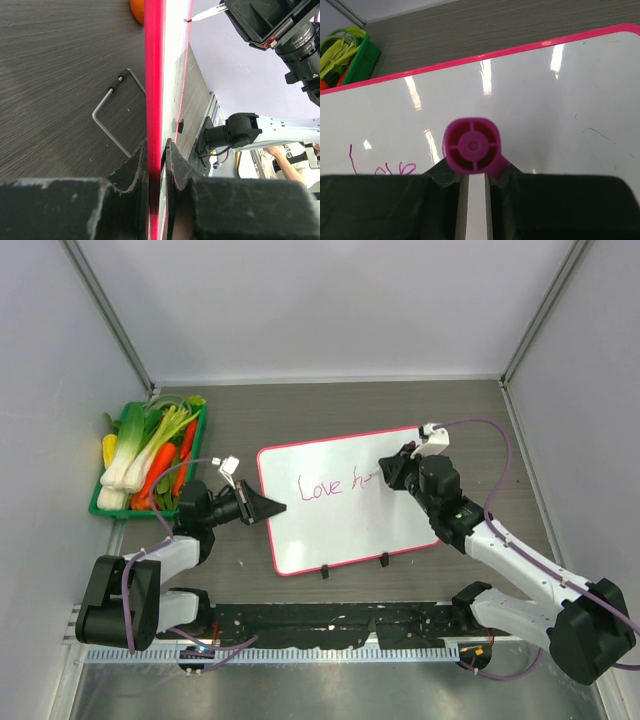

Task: Write a sentence on the whiteboard
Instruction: Write on the whiteboard with the whiteboard.

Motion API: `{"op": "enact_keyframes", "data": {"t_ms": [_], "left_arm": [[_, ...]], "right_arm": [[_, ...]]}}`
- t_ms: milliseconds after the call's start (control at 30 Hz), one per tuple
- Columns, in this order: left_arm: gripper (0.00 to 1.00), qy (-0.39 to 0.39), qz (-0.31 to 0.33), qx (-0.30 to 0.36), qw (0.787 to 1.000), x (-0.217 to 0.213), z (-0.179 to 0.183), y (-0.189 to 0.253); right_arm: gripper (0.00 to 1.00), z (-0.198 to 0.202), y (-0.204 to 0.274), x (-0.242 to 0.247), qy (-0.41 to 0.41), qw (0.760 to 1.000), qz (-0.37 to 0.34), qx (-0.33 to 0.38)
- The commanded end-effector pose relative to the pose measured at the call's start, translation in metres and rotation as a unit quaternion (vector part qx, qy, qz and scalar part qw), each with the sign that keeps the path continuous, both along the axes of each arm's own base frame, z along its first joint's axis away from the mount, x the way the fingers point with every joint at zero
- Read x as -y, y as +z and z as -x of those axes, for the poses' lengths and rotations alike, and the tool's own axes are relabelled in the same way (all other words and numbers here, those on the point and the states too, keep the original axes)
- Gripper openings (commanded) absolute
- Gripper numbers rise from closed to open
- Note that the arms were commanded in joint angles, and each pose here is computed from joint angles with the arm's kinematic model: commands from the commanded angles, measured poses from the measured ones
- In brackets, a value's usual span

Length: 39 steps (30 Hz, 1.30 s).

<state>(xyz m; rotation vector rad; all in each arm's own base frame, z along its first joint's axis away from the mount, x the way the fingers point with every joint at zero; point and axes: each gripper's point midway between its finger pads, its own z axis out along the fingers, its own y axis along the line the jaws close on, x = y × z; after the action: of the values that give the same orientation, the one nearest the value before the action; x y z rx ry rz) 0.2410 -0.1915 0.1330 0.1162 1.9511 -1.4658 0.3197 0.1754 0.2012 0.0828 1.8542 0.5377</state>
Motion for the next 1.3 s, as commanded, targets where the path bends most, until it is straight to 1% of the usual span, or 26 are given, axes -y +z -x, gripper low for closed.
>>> {"op": "enact_keyframes", "data": {"t_ms": [0,300,733,1267], "left_arm": [[0.0,0.021,-0.041,0.023,0.999,-0.005,-0.01,-0.015],[0.0,0.021,-0.041,0.021,0.999,-0.004,-0.009,-0.016],[0.0,0.021,-0.042,0.023,0.999,-0.004,-0.009,-0.015],[0.0,0.021,-0.042,0.022,0.999,-0.005,-0.01,-0.016]], "right_arm": [[0.01,-0.004,0.011,-0.009,0.015,1.0,-0.019,0.008],[0.01,0.006,-0.003,-0.013,0.039,0.999,-0.014,-0.01],[0.01,0.019,-0.022,-0.008,0.048,0.998,0.005,-0.039],[0.01,0.015,-0.023,0.009,0.009,0.999,0.033,-0.037]]}}
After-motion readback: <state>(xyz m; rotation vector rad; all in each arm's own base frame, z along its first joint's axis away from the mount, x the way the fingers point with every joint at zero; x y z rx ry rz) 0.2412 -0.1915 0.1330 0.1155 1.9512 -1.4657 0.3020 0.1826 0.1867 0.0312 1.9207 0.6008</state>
